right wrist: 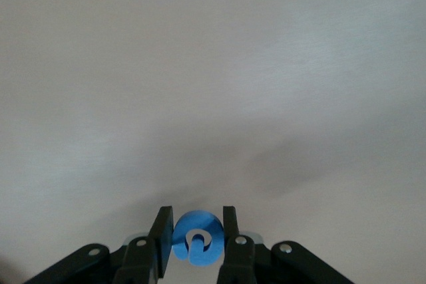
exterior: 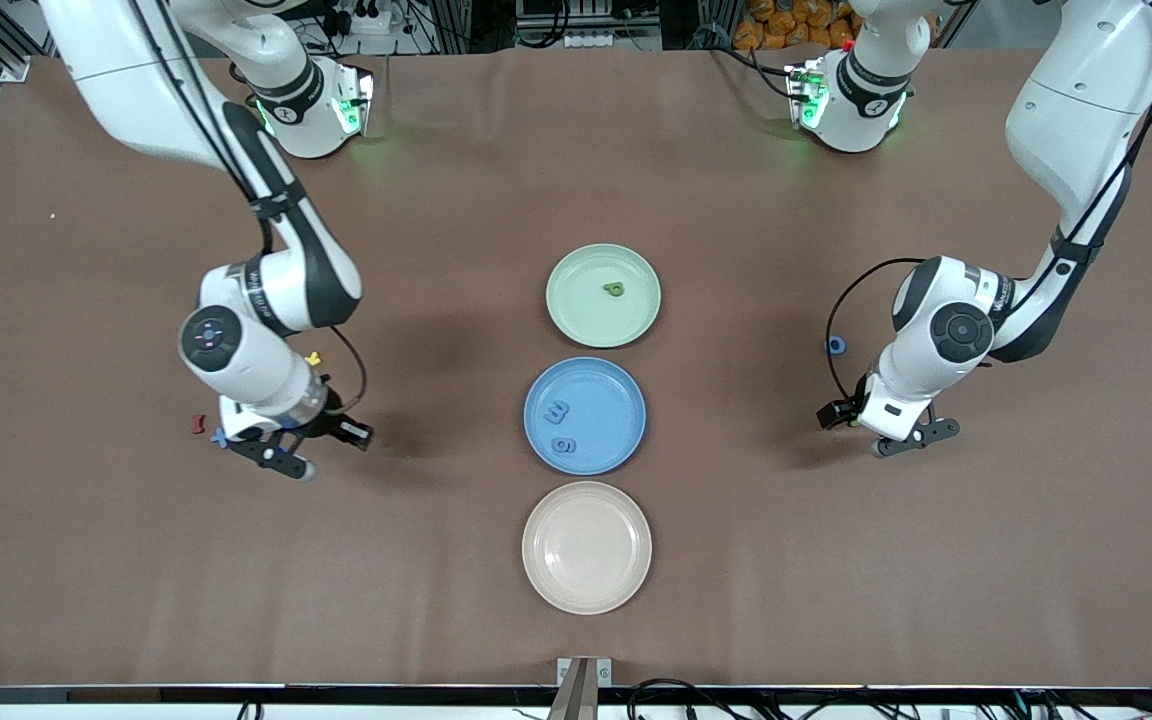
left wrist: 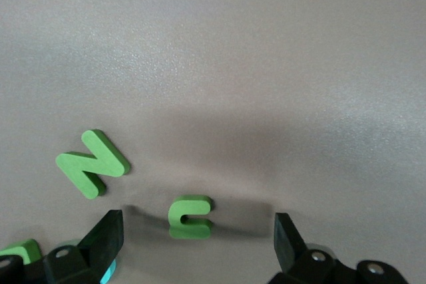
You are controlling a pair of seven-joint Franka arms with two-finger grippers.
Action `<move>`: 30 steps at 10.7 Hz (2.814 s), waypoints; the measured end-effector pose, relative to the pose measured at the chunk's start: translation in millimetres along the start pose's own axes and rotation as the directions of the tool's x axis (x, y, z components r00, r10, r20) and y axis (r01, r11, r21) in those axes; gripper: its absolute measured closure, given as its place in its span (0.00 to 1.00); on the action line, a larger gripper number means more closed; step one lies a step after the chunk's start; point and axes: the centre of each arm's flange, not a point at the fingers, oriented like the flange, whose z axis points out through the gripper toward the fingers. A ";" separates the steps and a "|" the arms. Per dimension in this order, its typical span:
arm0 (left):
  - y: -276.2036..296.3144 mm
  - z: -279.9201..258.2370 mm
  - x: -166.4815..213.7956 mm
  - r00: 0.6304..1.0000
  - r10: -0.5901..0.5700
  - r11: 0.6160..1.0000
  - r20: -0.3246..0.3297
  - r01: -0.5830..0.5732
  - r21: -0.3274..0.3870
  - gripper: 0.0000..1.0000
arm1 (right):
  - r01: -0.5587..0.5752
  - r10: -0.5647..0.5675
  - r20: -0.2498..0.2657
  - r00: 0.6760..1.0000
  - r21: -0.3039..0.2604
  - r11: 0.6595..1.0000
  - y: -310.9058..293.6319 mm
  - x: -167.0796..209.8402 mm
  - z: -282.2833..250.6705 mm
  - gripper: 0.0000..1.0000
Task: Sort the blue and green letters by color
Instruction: 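Grasp the green c with the left gripper while the right gripper carries blue c, then drop the green c on the green plate while the right gripper reaches x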
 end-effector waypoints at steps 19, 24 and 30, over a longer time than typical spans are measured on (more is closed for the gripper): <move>63.0 -26.3 -22.8 0.997 -0.080 0.996 -0.015 0.079 -0.036 0.73 | -0.102 0.101 0.019 0.995 0.082 0.991 -216.3 -132.2 37.8 0.00; 172.5 -53.6 -114.4 0.985 -0.168 0.986 0.027 0.168 0.024 0.73 | 0.199 -0.195 0.057 0.979 -0.058 0.978 -116.2 -21.7 28.3 0.00; 269.8 -57.4 -249.5 0.966 -0.259 0.964 0.028 0.256 0.064 0.73 | 0.515 -0.510 0.071 0.857 -0.105 0.851 68.6 76.3 14.6 0.00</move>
